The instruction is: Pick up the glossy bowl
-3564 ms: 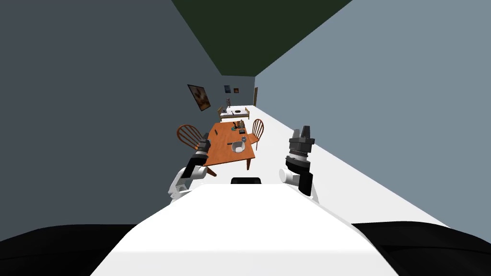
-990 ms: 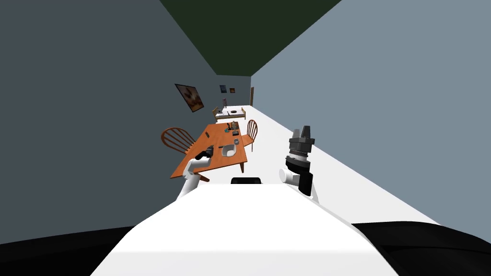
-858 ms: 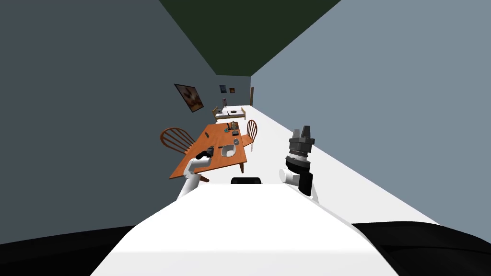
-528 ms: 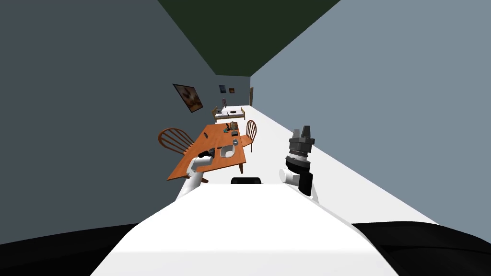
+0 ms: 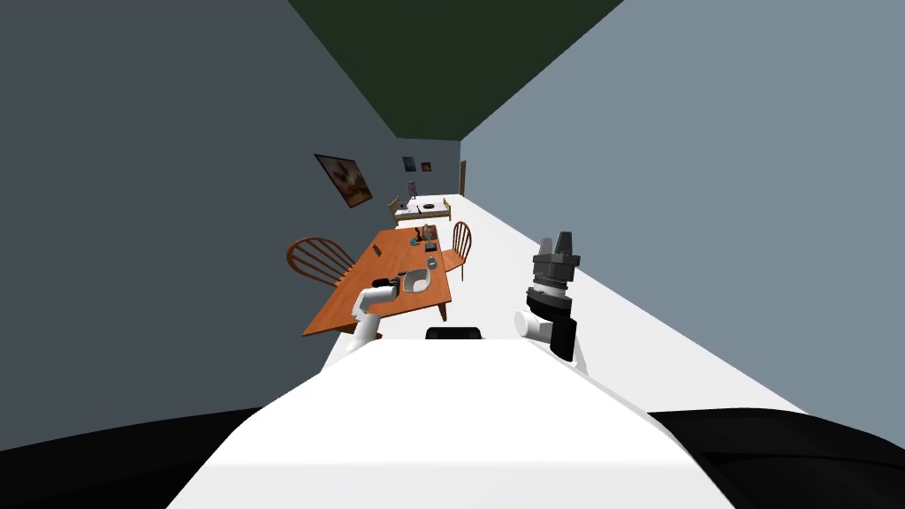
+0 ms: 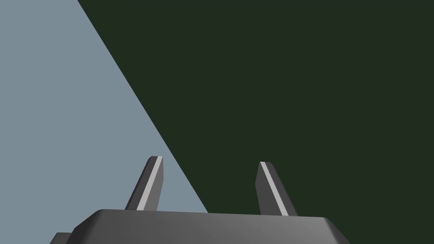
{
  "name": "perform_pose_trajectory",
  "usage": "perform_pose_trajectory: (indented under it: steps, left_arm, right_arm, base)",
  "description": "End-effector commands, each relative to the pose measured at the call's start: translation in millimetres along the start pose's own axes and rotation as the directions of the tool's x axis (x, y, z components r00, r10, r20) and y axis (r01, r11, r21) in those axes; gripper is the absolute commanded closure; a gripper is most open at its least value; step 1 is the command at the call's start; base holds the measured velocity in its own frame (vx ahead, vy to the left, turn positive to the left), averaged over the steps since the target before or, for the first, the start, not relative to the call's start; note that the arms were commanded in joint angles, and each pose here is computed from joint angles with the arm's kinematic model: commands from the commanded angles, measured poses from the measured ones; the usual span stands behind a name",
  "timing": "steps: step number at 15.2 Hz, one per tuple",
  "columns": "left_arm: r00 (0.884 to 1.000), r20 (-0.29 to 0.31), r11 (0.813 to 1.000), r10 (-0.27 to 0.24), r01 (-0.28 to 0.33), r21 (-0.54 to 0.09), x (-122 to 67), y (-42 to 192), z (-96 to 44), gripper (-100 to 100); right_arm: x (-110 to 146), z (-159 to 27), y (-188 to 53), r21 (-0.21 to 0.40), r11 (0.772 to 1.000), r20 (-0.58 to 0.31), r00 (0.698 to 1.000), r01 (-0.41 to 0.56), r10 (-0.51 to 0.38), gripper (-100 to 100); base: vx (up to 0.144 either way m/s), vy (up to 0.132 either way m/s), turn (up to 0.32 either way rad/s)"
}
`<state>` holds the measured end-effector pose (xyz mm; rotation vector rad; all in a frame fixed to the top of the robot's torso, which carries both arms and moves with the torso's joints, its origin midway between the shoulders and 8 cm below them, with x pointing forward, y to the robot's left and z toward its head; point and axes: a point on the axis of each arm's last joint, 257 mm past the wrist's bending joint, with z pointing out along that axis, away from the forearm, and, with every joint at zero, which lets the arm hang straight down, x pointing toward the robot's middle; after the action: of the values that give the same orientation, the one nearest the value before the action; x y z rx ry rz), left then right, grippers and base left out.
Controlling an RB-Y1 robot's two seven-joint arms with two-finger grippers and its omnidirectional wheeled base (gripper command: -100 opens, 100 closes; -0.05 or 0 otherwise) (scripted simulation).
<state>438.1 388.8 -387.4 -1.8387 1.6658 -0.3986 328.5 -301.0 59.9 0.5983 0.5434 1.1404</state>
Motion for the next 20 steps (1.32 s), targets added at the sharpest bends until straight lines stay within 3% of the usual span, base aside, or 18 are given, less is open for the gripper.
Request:
perform_pose_trajectory:
  steps: [1, 7, 11, 12, 16, 18, 19, 20]
  left_arm:
    - [1.000, -0.019, 0.998, -0.016, 0.015, -0.060, 11.1, 12.1, 4.3, -100]
    - [0.997, -0.062, 0.986, -0.048, 0.038, -0.160, 40.3, 34.1, 7.2, -100]
    - [0.990, -0.116, 0.970, -0.084, 0.055, -0.235, 78.2, 50.8, 5.4, -100]
    - [0.992, -0.101, 0.975, -0.075, 0.052, -0.216, 67.5, 47.9, 5.4, -100]
    - [0.991, -0.107, 0.974, -0.077, 0.052, -0.220, 74.4, 59.9, 18.1, -100]
    - [0.991, -0.107, 0.974, -0.077, 0.051, -0.222, 73.6, 59.2, 17.0, -100]
    - [0.991, -0.107, 0.974, -0.077, 0.052, -0.220, 73.7, 59.3, 17.5, 100]
    - [0.991, -0.107, 0.974, -0.077, 0.052, -0.220, 73.7, 59.1, 17.5, 100]
  right_arm:
    - [0.0, 0.0, 0.0, 0.000, 1.000, 0.000, 1.000, 0.000, 0.000, 0]
    - [0.0, 0.0, 0.0, 0.000, 1.000, 0.000, 1.000, 0.000, 0.000, 0]
    - [0.0, 0.0, 0.0, 0.000, 1.000, 0.000, 1.000, 0.000, 0.000, 0]
    - [0.0, 0.0, 0.0, 0.000, 1.000, 0.000, 1.000, 0.000, 0.000, 0]
    - [0.0, 0.0, 0.0, 0.000, 1.000, 0.000, 1.000, 0.000, 0.000, 0]
    - [0.0, 0.0, 0.0, 0.000, 1.000, 0.000, 1.000, 0.000, 0.000, 0]
    - [0.0, 0.0, 0.0, 0.000, 1.000, 0.000, 1.000, 0.000, 0.000, 0]
    - [0.0, 0.0, 0.0, 0.000, 1.000, 0.000, 1.000, 0.000, 0.000, 0]
  base:
    - [0.027, -0.031, -0.008]
    - [0.024, -0.025, -0.008]
    - [0.019, -0.018, -0.006]
    - [0.009, -0.011, -0.004]
    - [0.030, 0.010, 0.006]
    - [0.027, 0.013, 0.001]
    - [0.007, 0.003, 0.000]
    - [0.000, 0.000, 0.000]
